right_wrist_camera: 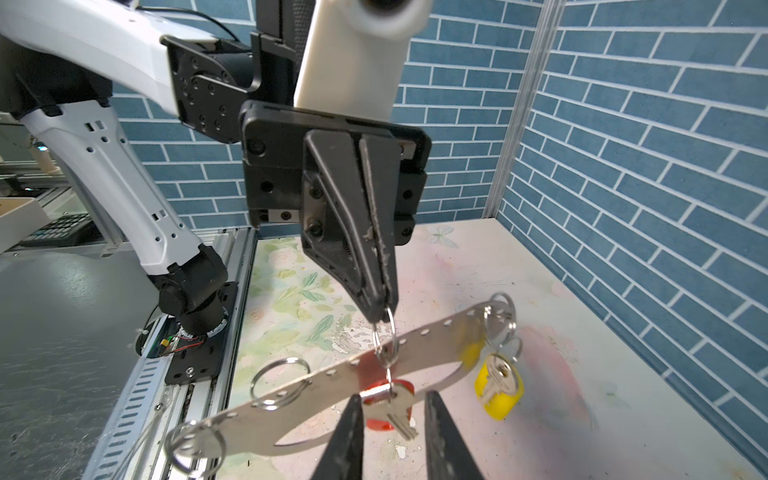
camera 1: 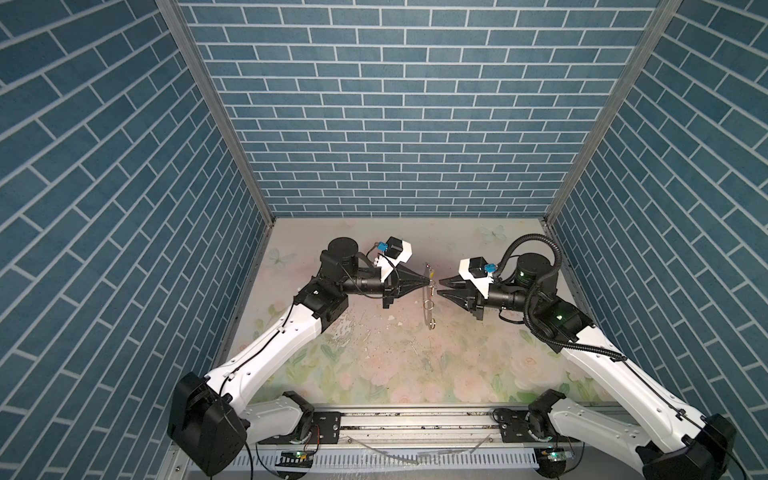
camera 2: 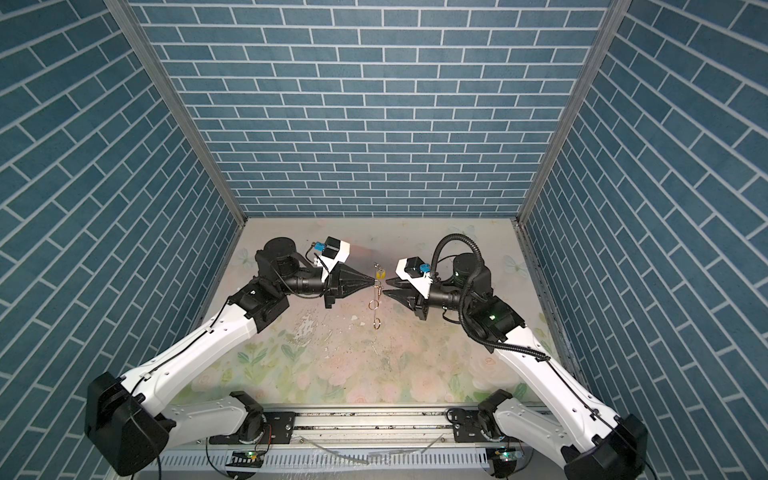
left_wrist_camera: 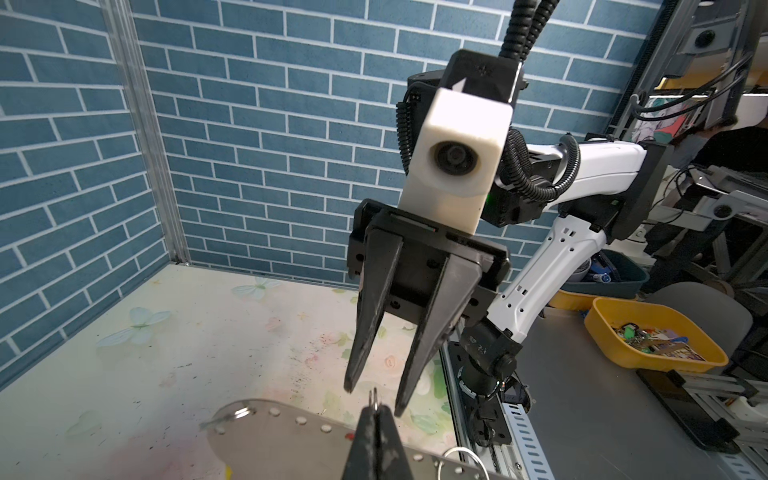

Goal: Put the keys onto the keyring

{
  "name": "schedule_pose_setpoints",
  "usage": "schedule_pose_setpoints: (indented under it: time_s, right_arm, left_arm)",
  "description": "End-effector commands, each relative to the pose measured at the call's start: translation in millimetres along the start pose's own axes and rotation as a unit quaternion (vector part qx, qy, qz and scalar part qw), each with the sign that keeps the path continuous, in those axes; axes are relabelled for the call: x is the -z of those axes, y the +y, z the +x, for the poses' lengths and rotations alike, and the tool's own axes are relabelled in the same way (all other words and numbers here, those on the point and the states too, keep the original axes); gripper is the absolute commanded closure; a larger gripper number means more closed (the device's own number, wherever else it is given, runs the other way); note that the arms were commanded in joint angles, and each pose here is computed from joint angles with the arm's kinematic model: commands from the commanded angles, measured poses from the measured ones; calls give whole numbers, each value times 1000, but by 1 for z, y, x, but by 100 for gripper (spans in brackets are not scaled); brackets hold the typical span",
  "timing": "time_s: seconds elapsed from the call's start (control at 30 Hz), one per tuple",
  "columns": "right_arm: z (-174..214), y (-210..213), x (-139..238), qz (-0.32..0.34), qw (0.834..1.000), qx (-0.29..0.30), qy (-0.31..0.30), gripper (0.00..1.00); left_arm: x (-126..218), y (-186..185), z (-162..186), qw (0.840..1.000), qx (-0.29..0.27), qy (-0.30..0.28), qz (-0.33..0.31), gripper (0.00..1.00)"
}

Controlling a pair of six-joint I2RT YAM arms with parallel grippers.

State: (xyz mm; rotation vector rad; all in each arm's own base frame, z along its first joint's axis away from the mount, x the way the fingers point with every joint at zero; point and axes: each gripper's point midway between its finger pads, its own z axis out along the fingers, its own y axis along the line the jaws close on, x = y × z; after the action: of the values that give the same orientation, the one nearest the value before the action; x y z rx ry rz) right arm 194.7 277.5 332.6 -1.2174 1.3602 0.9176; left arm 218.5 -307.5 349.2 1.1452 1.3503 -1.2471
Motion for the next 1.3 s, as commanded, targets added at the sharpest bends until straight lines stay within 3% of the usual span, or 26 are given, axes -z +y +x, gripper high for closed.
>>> schedule_pose_setpoints:
  time_s: [0.0, 0.1, 0.27, 0.43, 0.53, 0.83, 1.27]
  right_arm:
    - [-28, -12, 12, 51, 998, 4, -21, 68]
    - [-35, -31, 15, 102, 994, -25, -32, 66]
    - [-54, -50, 12, 130, 986, -84, -61, 70]
    - [-66, -52, 1, 101, 986, -108, -72, 87]
    - [-68, -50, -4, 81, 988, -107, -74, 89]
    - [-61, -41, -14, 42, 991, -108, -64, 75]
    - [-62, -38, -19, 21, 991, -113, -65, 77]
  left_arm:
    - [9, 3, -28, 997, -37, -67, -33, 100]
    - [14, 8, -32, 992, -46, -101, -61, 100]
    - [29, 9, -44, 971, -91, -198, -101, 100]
    - [31, 7, -37, 957, -118, -246, -98, 100]
    - [29, 11, -40, 952, -121, -265, -92, 100]
    - [20, 22, -40, 947, -122, -276, -110, 100]
    - [16, 21, -41, 947, -124, -277, -107, 100]
